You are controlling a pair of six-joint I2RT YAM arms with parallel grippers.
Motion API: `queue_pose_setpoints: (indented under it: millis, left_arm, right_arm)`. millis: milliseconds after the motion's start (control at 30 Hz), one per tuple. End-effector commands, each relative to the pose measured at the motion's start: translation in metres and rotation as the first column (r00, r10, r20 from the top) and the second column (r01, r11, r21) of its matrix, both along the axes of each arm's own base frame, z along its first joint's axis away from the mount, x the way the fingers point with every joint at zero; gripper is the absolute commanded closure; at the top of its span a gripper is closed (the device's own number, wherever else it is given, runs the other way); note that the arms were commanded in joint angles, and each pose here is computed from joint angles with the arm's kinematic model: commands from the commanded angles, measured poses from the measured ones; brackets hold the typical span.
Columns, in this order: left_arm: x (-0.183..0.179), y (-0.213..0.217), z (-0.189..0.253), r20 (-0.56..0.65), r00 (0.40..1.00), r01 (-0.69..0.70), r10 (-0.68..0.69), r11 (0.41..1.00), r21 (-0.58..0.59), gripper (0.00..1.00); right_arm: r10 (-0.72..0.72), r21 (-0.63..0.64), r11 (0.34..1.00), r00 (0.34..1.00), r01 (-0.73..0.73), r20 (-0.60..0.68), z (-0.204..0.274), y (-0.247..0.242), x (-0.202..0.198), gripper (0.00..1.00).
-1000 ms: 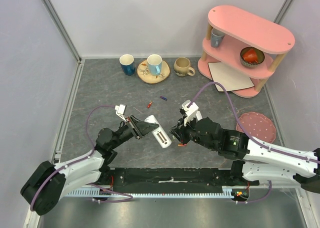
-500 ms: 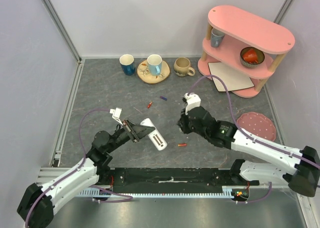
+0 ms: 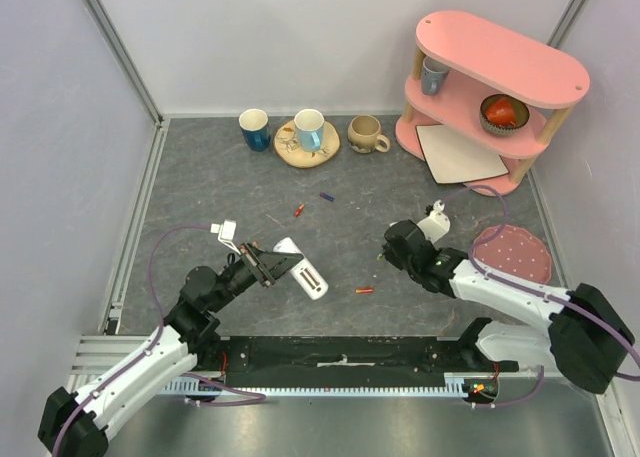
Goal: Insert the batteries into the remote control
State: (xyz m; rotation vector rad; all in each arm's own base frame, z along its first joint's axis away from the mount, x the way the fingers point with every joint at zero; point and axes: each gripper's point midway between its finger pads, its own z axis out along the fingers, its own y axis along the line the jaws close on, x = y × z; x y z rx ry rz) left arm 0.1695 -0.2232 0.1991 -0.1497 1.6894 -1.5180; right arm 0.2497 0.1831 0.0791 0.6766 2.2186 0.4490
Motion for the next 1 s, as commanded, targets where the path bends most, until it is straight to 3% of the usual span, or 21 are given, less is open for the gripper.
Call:
queue_pose_setpoints:
  millis: [0,200,367,667,967]
  left_arm:
    - [0.003,0.006,0.005,0.043,0.998,-0.037,0.037,0.999,0.009,0.98]
    - [0.006,0.02,0.001,0.037,0.993,-0.115,0.114,0.993,0.003,0.98]
    - [0.009,0.03,0.002,0.037,0.985,-0.169,0.169,0.986,-0.004,0.98]
    - [0.012,0.032,-0.003,0.02,0.982,-0.189,0.188,0.982,0.01,0.98]
    - [0.012,0.031,-0.007,0.01,0.983,-0.185,0.185,0.983,0.011,0.98]
  right_arm:
    - [-0.334,0.181,0.927,0.942,0.328,0.002,-0.004,-0.006,0.028,1.0]
    - [-0.396,0.261,0.874,0.912,0.409,-0.104,-0.027,0.013,0.036,1.0]
    - [-0.424,0.297,0.849,0.899,0.437,-0.113,-0.023,0.025,0.049,1.0]
    - [-0.381,0.292,0.865,0.913,0.408,-0.146,-0.028,0.044,0.056,0.7]
    - [-0.326,0.231,0.908,0.936,0.349,-0.131,-0.034,0.042,0.051,0.59]
